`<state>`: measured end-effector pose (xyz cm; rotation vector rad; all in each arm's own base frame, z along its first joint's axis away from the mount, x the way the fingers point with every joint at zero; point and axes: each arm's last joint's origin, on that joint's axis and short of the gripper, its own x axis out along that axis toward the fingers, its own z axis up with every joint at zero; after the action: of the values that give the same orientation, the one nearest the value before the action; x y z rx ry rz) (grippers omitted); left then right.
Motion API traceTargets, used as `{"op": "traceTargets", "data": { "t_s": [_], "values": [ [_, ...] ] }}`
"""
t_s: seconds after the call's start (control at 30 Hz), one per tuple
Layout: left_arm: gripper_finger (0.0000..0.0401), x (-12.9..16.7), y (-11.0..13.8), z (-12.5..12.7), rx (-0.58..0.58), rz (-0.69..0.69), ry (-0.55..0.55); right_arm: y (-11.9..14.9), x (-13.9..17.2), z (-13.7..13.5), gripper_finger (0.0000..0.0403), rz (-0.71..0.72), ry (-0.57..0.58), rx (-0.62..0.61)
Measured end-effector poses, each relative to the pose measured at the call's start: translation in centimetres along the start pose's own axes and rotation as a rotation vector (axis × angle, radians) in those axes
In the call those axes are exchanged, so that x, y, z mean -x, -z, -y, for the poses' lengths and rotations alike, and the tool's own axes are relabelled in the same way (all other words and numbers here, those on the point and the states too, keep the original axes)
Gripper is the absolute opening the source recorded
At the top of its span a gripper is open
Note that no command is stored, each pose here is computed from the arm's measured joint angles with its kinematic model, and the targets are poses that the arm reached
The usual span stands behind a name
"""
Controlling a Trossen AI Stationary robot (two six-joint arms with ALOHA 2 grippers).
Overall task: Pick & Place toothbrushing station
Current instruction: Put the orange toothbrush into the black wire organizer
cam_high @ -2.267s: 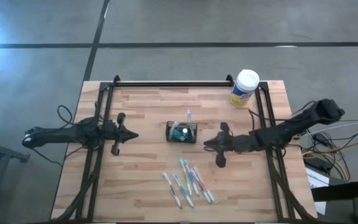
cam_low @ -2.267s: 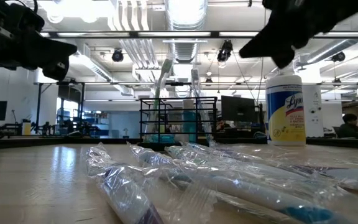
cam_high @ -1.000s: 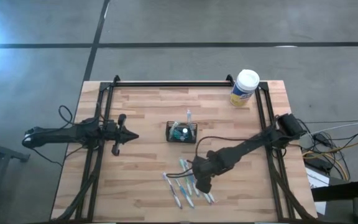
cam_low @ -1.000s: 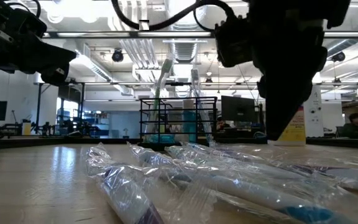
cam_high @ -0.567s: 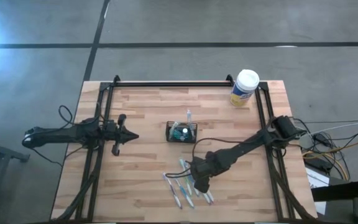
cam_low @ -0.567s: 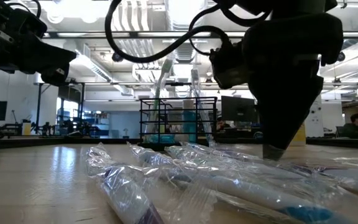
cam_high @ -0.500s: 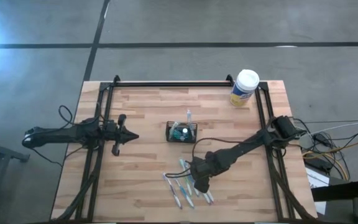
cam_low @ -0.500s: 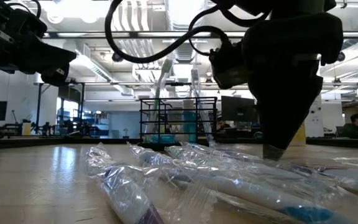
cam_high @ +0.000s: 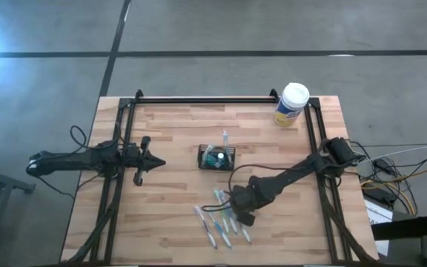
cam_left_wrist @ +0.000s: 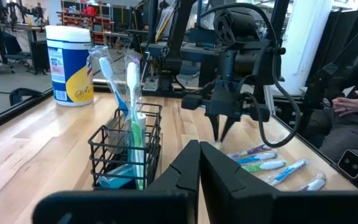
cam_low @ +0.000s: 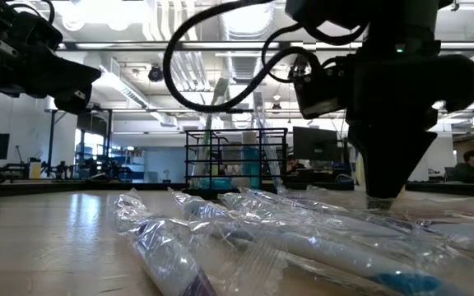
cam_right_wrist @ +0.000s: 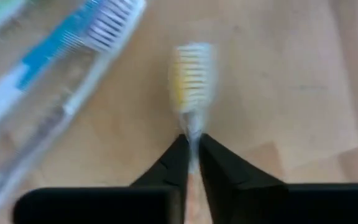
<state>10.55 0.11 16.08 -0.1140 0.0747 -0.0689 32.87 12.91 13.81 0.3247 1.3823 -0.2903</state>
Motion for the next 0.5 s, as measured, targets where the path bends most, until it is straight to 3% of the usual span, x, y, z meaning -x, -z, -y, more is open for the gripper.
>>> {"op": "traceTargets", "data": {
  "t_s": [0.2,0.5],
  "values": [
    [0.0010,0.0,0.0,0.0,0.000,0.001,0.000,0.1,0.9,0.9,0.0013,0.033,0.095,0.050],
    [0.0012,0.0,-0.7,0.1,-0.033,0.070,0.006,-0.1,7.7,1.0,0.0008,0.291,0.006,0.141]
  ]
}}
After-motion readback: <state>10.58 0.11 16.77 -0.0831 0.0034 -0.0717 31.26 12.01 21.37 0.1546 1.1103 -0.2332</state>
